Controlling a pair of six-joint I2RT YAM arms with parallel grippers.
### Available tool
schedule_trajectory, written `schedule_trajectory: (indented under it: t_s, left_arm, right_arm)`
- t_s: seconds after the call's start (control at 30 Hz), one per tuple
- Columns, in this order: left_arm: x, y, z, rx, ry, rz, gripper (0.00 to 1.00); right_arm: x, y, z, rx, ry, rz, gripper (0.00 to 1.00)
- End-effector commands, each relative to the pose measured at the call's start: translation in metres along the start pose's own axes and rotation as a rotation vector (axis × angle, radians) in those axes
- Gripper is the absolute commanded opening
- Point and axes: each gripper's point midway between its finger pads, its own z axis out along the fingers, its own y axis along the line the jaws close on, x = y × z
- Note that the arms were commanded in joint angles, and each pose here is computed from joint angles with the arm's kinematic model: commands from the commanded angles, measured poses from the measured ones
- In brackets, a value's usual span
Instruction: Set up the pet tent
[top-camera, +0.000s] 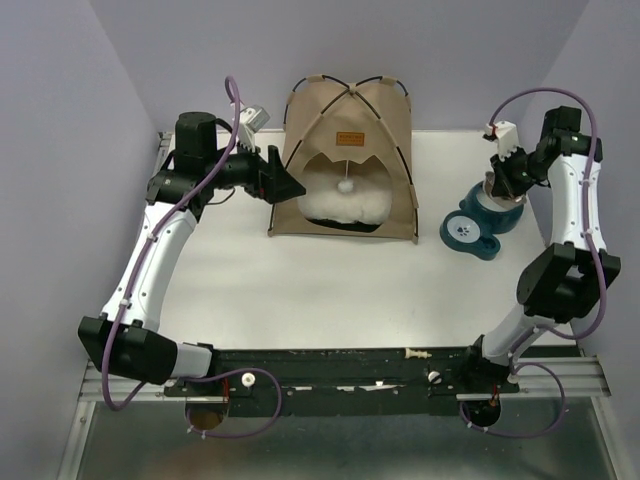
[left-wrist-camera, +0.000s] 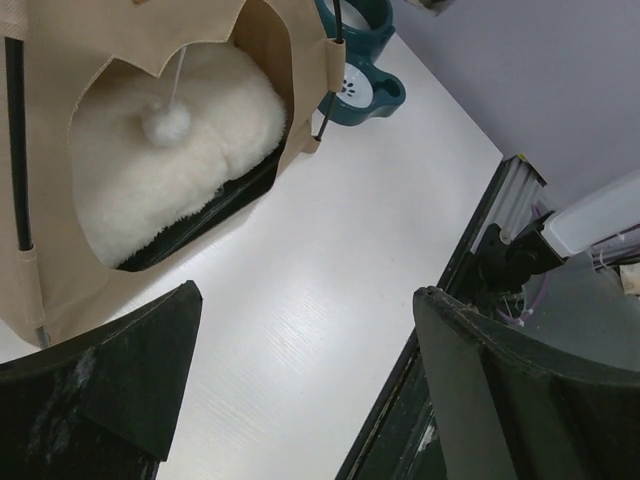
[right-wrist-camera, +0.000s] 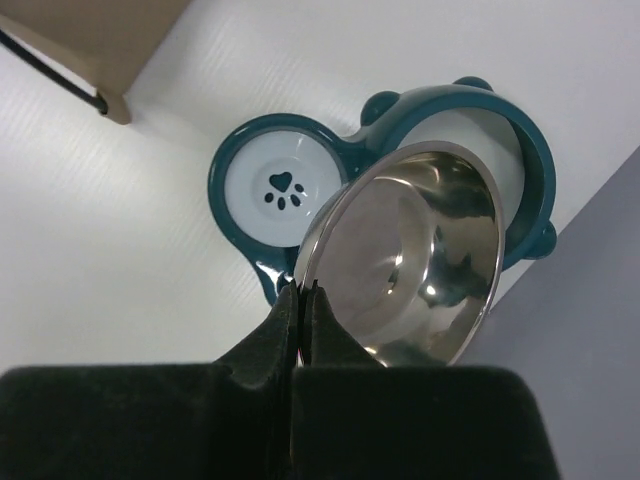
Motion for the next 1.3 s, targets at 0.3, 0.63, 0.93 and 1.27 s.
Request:
schedule_trajectory:
  t_s: [0.3,0.63,0.93,1.27]
  left_arm:
    - [0.02,0.008,-0.017,-0.112,0.009,0.014,0.99]
    - [0.038,0.022,-0.017,-0.158,0.045,0.003,0.99]
    - [0.047,0.025,-0.02,-0.179,0.065,0.01,0.99]
    - [0.026,0.037,-0.025,-0.207,0.046,-0.055,0.99]
  right_arm:
    - [0.012,-0.092,0.067,0.173,0.103,0.091,0.01]
    - [0.039,-0.085,0.128,0.131,0.158,0.145,0.05]
    - [0.052,-0.068,0.133,0.091,0.188,0.161,0.64]
    - [-0.021,-0.048,0.063,0.053,-0.026,0.181,0.78]
